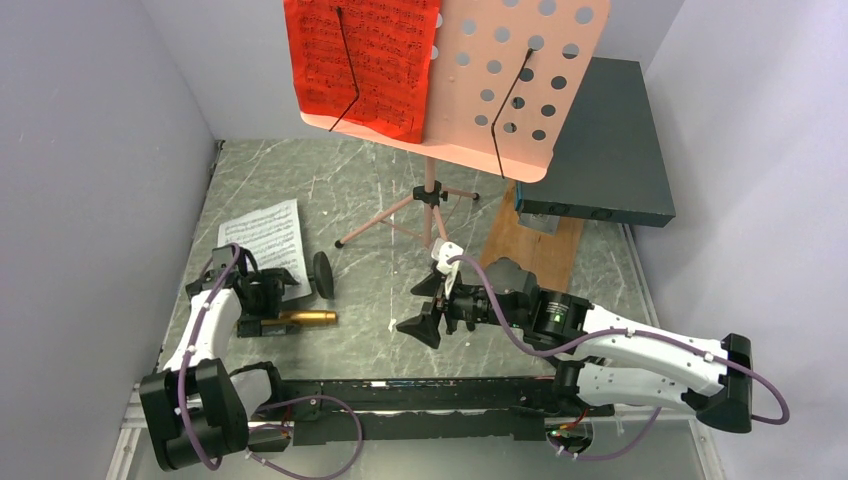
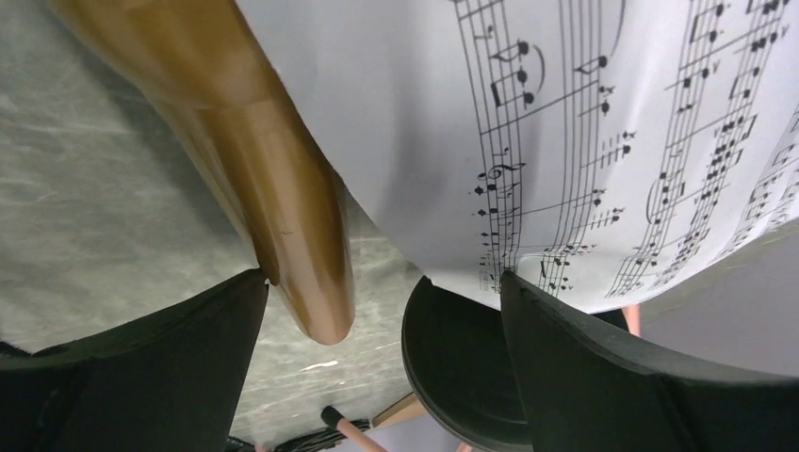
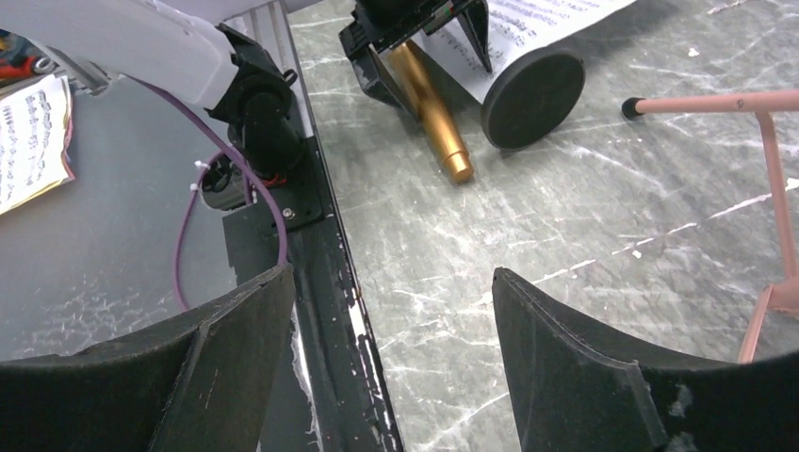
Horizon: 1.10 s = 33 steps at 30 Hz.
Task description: Set up the instrument practice props
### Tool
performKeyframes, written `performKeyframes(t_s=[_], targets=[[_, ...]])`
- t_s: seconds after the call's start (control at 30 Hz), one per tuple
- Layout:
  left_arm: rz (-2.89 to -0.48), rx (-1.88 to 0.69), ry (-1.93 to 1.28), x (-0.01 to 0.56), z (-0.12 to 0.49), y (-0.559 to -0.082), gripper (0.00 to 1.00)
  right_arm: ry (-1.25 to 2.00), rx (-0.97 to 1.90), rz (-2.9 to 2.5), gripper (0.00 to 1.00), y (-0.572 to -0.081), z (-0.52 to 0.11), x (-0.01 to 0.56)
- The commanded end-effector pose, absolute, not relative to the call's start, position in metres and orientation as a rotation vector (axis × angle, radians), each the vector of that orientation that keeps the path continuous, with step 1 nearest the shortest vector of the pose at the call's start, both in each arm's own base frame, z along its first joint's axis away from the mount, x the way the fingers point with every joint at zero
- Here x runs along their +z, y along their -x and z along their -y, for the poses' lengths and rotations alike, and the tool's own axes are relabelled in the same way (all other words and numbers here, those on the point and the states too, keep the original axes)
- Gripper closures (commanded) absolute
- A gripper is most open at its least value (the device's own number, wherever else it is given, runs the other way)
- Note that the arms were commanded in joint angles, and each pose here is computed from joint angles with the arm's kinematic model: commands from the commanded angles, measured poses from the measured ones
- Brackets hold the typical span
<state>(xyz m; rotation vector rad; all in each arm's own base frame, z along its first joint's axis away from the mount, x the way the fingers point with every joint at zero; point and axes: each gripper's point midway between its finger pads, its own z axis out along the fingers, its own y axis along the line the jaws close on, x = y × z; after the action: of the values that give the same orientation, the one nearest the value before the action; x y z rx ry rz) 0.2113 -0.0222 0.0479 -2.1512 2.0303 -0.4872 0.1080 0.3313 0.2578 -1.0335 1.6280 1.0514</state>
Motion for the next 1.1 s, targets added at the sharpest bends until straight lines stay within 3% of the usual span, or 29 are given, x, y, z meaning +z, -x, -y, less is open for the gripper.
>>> performKeyframes(t_s=[0.0,0.3,0.5,0.63,0.9,1.07], targets=[[-1.902,-0.502,2.165,0.048,0.009,-0.227,0.04,0.997,1.05,-1.621,0.21,-0.108,-0.325,0.263],[-1.93,-0.414,2.05,0.067,-0.007,-0.234,0.2,1.028,1.039,-1.642,0.21,-0.109,-0.331,0.253],[-1.966,-0.382,1.978,0.09,-0.013,-0.237,0.03,1.047,1.049,-1.636,0.22,-0.107,-0.335,0.252],[-1.959,-0.357,1.96,0.088,-0.017,-0.238,0.01,1.054,1.053,-1.632,0.22,-0.107,-0.337,0.25],[-1.926,-0.54,2.011,0.078,-0.001,-0.253,0.17,1.047,1.052,-1.638,0.22,-0.106,-0.335,0.251],[-1.908,-0.529,1.976,0.078,-0.007,-0.258,0.45,1.032,1.051,-1.633,0.22,-0.107,-0.332,0.253]])
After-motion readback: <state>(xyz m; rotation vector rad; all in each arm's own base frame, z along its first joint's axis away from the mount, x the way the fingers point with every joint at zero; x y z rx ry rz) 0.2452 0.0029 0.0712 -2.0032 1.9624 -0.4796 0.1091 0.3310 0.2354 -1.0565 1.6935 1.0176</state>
